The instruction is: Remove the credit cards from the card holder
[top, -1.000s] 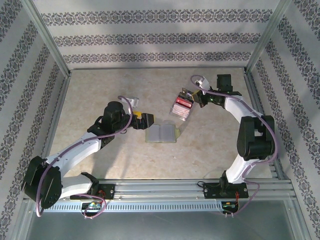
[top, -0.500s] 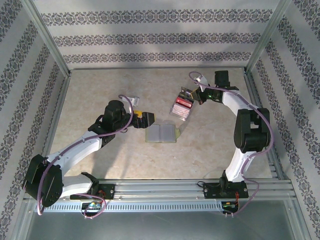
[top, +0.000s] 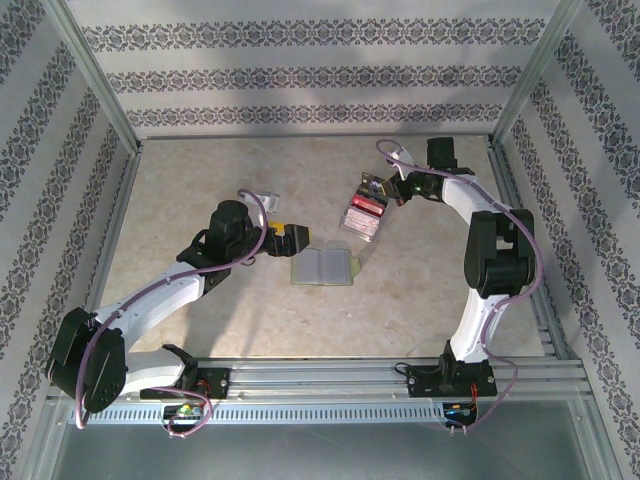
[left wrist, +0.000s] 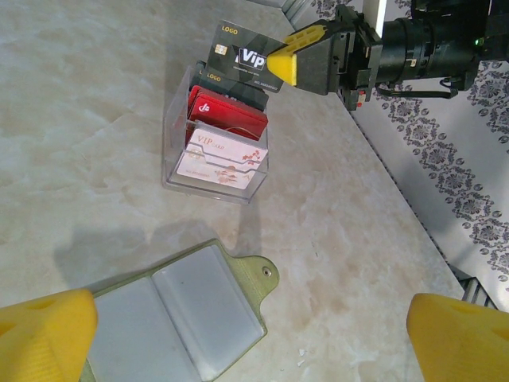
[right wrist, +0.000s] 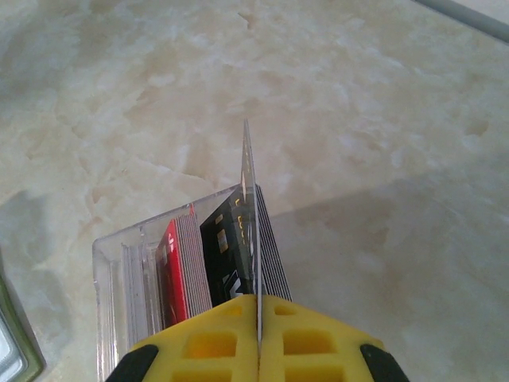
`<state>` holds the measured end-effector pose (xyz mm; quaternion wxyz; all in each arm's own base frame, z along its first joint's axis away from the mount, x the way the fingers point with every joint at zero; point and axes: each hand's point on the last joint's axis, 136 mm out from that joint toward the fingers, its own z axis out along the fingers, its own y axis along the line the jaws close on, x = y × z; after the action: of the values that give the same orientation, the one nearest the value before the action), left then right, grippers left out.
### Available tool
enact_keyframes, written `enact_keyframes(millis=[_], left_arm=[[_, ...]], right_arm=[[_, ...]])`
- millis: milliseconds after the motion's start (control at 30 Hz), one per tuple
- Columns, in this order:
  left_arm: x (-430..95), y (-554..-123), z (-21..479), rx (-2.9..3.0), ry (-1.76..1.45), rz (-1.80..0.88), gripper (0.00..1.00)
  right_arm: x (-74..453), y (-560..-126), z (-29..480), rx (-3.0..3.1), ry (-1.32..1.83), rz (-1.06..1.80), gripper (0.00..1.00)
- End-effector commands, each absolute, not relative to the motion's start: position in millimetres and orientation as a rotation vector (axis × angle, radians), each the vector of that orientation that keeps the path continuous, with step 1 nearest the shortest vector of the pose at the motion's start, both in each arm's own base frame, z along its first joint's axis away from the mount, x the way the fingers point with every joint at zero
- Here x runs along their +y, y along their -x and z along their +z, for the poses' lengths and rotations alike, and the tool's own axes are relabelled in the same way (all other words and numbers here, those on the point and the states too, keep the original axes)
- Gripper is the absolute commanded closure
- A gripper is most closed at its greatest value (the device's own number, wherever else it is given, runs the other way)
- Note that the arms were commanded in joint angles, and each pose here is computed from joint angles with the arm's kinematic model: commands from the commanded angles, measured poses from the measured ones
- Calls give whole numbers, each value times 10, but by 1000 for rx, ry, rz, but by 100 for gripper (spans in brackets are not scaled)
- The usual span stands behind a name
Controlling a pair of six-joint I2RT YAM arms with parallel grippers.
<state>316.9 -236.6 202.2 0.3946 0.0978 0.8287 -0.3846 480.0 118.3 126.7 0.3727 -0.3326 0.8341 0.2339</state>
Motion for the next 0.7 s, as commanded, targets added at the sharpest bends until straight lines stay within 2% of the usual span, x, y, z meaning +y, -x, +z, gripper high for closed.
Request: enact_keyframes(millis=[0, 667], left_arm=[[-2363, -3211, 2113, 2083, -241, -993, 0], [-2295, -3171, 2136, 2062, -231, -999, 0]], right_arm=[[1145, -4817, 1232, 2164, 857, 592, 100], [1124, -4918, 1028, 2268, 867, 417, 100]])
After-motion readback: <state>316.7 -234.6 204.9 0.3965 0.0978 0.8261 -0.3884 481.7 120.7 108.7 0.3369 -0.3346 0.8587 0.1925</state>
